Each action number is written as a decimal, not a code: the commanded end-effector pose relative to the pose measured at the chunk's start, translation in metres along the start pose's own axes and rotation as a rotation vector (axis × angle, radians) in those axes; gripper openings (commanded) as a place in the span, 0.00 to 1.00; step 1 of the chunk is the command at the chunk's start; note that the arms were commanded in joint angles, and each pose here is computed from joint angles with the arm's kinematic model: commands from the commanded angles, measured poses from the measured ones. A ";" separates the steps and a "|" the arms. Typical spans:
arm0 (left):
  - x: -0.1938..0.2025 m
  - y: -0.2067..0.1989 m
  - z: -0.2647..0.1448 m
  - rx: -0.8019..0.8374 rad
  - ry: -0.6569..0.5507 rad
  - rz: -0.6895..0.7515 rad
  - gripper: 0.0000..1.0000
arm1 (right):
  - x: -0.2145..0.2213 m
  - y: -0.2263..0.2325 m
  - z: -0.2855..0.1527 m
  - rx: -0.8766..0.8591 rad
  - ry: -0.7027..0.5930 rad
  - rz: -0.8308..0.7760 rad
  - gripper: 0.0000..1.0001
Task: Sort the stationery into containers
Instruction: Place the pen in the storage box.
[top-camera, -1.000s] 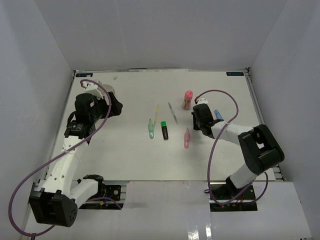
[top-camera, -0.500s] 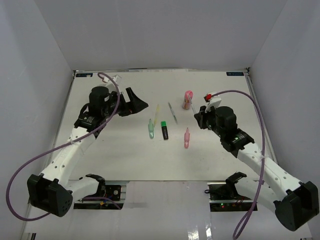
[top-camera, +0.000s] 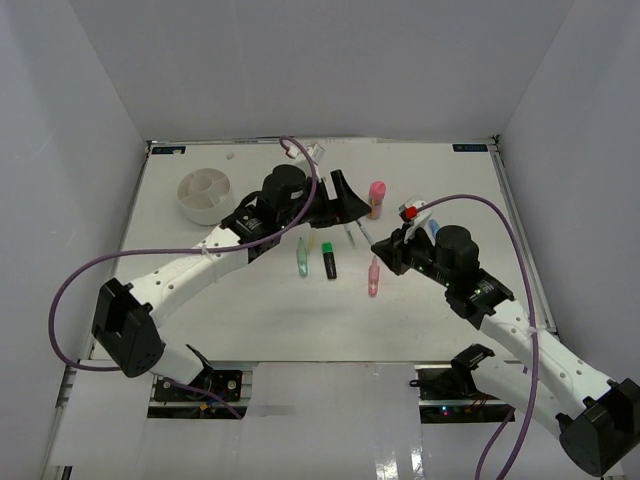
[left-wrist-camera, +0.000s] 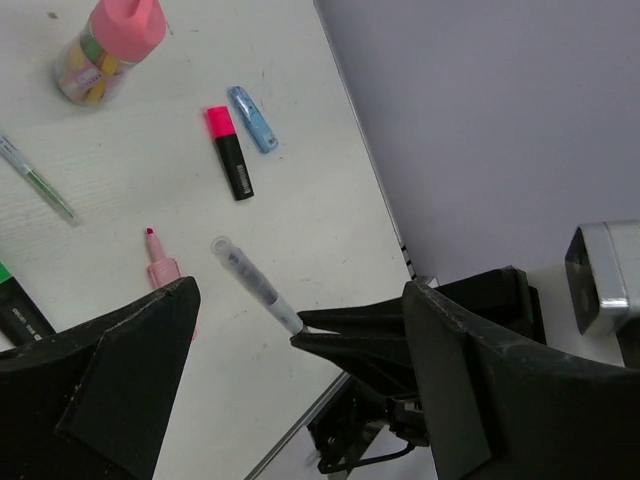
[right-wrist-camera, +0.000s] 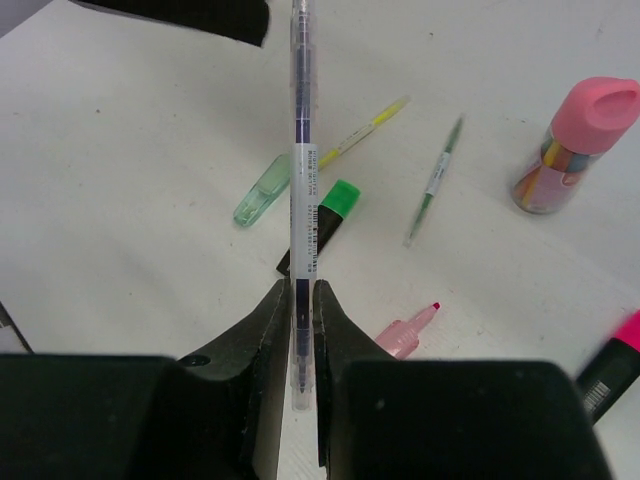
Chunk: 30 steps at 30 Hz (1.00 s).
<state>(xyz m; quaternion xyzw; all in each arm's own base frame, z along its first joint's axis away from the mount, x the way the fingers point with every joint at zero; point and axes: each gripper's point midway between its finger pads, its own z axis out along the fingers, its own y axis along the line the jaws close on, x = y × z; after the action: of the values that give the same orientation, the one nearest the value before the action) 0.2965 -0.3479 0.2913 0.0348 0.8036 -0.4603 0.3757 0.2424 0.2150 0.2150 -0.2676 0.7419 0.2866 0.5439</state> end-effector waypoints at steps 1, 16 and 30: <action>-0.010 -0.007 0.013 -0.033 -0.067 -0.004 0.92 | -0.020 0.011 -0.001 -0.057 -0.085 -0.014 0.14; 0.010 -0.002 0.030 -0.061 -0.019 -0.024 0.32 | -0.021 0.012 -0.002 -0.055 -0.121 0.014 0.21; -0.022 0.016 0.013 -0.199 -0.147 0.074 0.10 | -0.017 0.004 -0.003 -0.007 -0.108 0.020 0.92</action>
<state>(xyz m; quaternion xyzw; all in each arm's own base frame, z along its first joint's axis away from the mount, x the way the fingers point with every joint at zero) 0.3132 -0.3634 0.2524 0.0045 0.8326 -0.3963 0.3869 0.2378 0.2208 0.2201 -0.2543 0.7247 0.3183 0.5557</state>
